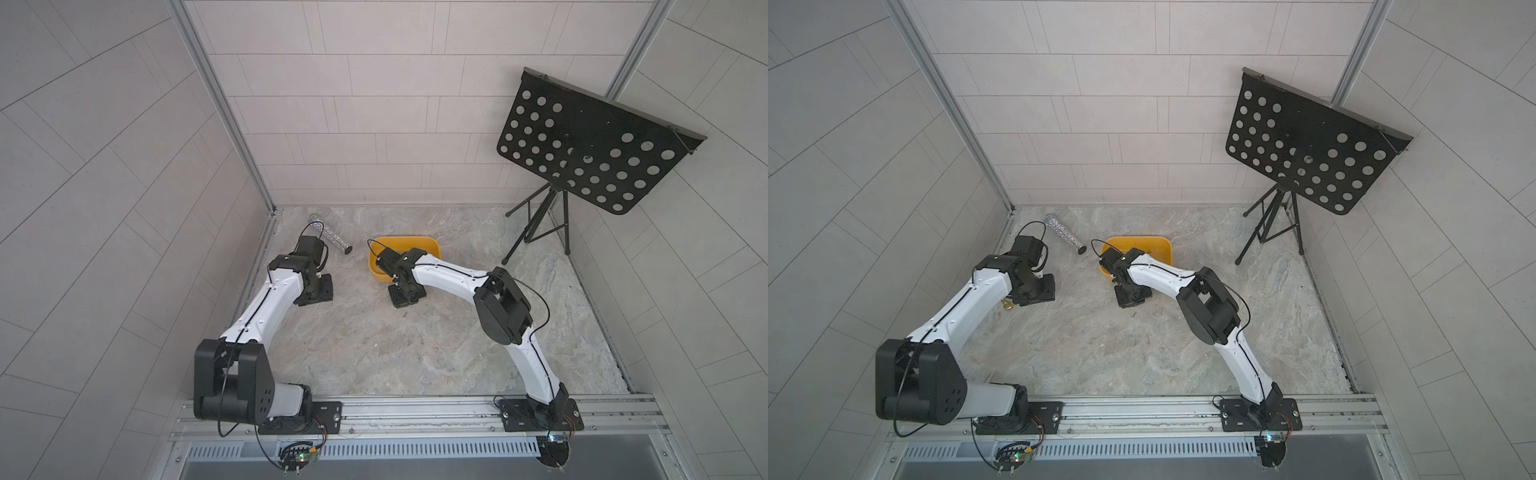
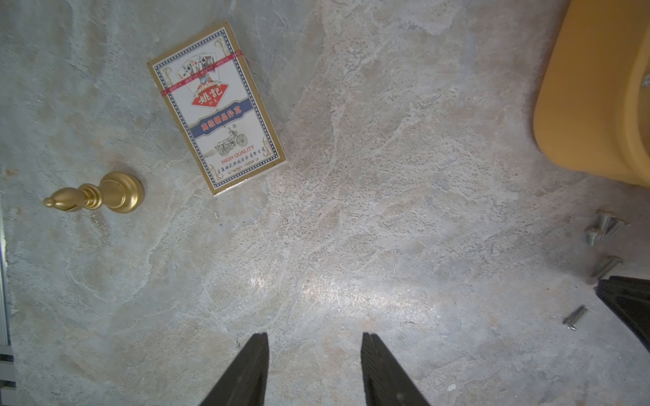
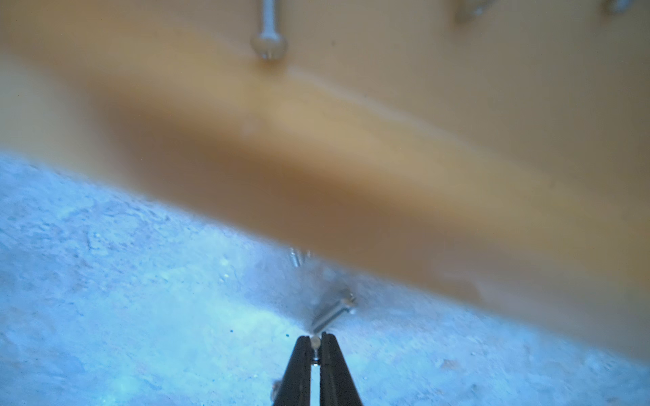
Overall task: Put the screws on the desktop into the storage box
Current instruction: Pick up the screw from the center of the board.
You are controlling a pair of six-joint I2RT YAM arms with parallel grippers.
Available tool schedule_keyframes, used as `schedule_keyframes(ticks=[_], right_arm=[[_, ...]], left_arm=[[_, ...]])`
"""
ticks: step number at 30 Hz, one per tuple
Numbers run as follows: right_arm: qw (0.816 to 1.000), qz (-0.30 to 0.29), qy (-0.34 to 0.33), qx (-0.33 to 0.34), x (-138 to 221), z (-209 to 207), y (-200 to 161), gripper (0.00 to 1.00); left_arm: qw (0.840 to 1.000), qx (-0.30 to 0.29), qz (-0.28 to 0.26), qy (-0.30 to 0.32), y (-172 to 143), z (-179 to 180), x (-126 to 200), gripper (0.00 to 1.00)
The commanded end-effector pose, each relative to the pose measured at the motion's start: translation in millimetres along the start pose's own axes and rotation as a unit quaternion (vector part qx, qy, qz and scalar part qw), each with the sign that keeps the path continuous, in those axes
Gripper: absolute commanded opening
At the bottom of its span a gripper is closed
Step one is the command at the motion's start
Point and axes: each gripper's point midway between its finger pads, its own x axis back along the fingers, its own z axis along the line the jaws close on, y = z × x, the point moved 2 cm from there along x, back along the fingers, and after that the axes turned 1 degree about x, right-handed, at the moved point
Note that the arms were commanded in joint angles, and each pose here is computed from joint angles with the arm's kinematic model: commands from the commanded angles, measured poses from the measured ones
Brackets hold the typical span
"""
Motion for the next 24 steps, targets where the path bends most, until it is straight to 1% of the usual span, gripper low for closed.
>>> schedule_keyframes(ticks=[1,8,11,14,18,20,24], right_arm=[[1.0,-0.003,-0.02,0.006,29,-13,-10,0.06],[0.999,-0.027,-0.023,0.014,61,-20,-9,0.03],[0.999,-0.031,-0.023,0.019,70,-21,-9,0.04],[0.999,-0.026,-0.021,0.02,70,-21,-12,0.07],[0.999,-0.019,-0.02,0.021,66,-21,-15,0.05],[0.999,-0.018,-0.022,0.021,65,-23,-17,0.08],[1.0,-0.004,-0.006,0.02,58,-18,-23,0.2]], left_arm=[[1.0,-0.001,0.002,0.006,-5,5,0,0.49],[1.0,-0.001,0.001,0.006,-4,5,0,0.49],[1.0,-0.001,0.0,0.006,-4,5,1,0.49],[1.0,0.0,0.001,0.006,-4,5,1,0.49],[1.0,0.0,0.002,0.006,-4,5,0,0.49],[1.0,-0.001,0.001,0.006,-4,5,0,0.49],[1.0,0.0,0.001,0.006,-4,5,0,0.49]])
